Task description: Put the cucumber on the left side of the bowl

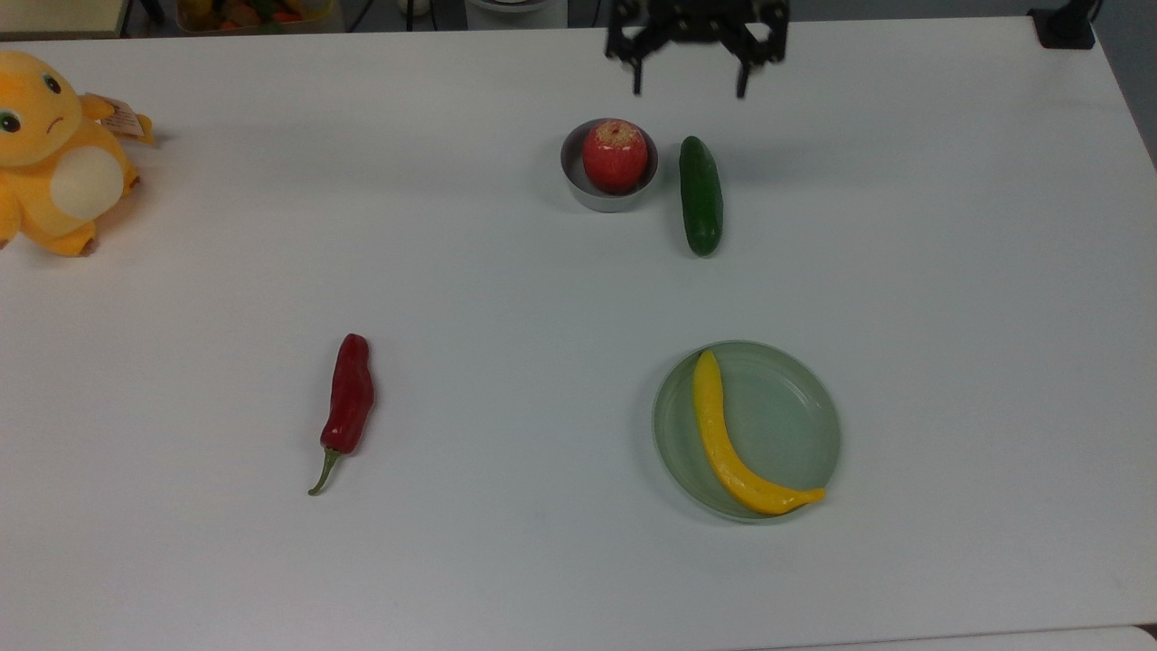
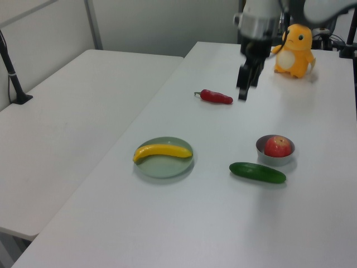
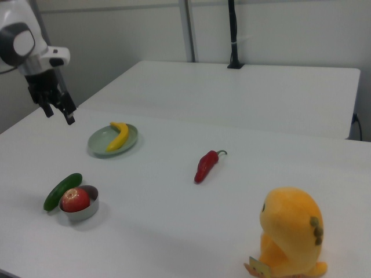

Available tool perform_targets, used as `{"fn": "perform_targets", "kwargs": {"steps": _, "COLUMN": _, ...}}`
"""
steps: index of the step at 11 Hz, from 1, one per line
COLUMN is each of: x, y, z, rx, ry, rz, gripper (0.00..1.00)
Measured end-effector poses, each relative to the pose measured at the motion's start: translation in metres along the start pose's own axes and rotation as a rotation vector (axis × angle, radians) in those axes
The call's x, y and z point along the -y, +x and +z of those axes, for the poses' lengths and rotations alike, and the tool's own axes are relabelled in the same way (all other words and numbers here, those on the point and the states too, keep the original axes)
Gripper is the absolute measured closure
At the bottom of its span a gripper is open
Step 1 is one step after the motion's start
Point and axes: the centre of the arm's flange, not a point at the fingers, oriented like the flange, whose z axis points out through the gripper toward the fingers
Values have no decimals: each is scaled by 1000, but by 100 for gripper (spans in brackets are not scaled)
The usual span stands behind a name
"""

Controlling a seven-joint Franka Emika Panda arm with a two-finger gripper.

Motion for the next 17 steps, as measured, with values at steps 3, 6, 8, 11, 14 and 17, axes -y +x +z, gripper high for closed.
{"fn": "perform_targets", "kwargs": {"steps": 3, "x": -56, "y": 3, "z": -62, "rx": 27, "ry": -31, "rz": 95, "gripper": 0}}
{"fn": "perform_targets", "kwargs": {"steps": 6, "x": -121, "y": 5, "z": -85, "rx": 41, "ry": -38, "rz": 162, "gripper": 0}}
{"fn": "perform_targets", "kwargs": {"steps": 8, "x": -161, "y": 9, "z": -86, "rx": 53, "ry": -37, "rz": 120, "gripper": 0}}
{"fn": "perform_targets", "kwargs": {"steps": 11, "x": -177, "y": 15, "z": -83, "rx": 51, "ry": 64, "rz": -67, "gripper": 0}}
{"fn": "perform_targets", "kwargs": {"steps": 14, "x": -176, "y": 22, "z": -71, "rx": 45, "ry": 79, "rz": -166, "gripper": 0}}
{"fn": "perform_targets", "kwargs": {"steps": 17, "x": -177, "y": 22, "z": -71, "rx": 42, "ry": 79, "rz": -171, "gripper": 0}}
